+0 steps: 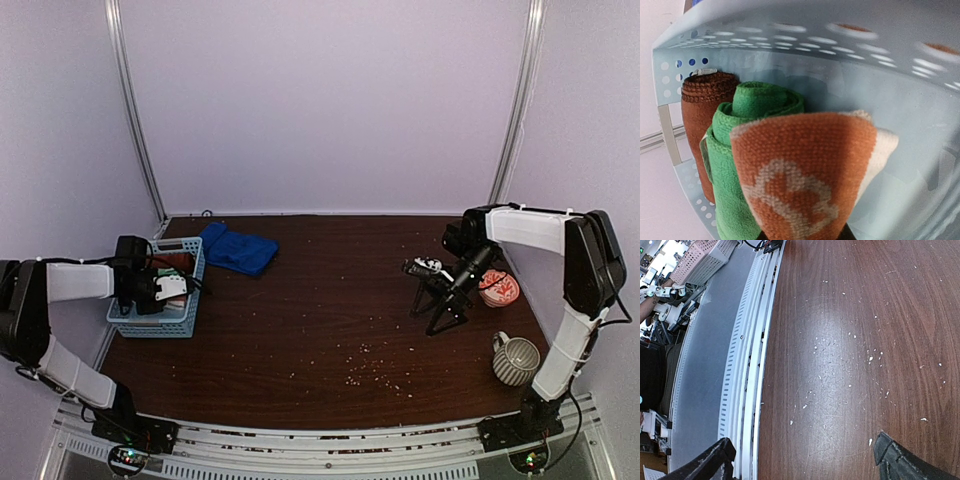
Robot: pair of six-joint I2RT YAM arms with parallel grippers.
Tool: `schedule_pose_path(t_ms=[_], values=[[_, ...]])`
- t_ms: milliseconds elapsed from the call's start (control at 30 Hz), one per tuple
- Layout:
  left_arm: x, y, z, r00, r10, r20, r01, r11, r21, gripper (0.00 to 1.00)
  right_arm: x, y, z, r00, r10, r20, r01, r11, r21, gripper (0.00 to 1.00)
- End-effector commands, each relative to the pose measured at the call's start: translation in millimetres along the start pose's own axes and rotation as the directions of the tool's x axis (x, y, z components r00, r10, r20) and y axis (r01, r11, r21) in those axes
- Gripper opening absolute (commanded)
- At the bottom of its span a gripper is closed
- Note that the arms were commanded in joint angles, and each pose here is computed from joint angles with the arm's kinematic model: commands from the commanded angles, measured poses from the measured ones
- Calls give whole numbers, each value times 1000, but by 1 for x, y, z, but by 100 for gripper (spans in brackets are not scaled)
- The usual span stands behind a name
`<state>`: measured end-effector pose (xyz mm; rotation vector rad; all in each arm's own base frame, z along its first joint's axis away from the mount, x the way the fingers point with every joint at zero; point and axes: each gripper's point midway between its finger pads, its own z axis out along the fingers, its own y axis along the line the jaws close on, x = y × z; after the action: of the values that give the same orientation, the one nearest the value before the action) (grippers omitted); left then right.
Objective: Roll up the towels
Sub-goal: Place the towel in the bin.
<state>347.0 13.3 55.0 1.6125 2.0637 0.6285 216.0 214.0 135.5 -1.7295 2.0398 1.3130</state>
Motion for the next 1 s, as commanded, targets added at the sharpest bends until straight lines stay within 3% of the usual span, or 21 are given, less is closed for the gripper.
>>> schedule_pose_path(t_ms=[0, 200, 367, 967], values=[[8, -1, 4, 999, -22, -24, 22, 1000, -8, 17, 5, -2, 2, 1000, 8, -13, -8, 1000, -15, 100], [16, -25, 3, 998, 37, -52, -35, 999, 35, 27, 5, -1, 2, 1000, 6, -14, -7, 1000, -14, 100], [7, -19, 2, 1000, 2, -15, -2, 1000, -7, 28, 6, -2, 2, 1000, 9, -15, -9, 1000, -17, 100], [-33, 3, 16, 998, -40, 44, 39, 999, 35, 28, 9, -3, 4, 999, 25, -22, -26, 999, -23, 100]])
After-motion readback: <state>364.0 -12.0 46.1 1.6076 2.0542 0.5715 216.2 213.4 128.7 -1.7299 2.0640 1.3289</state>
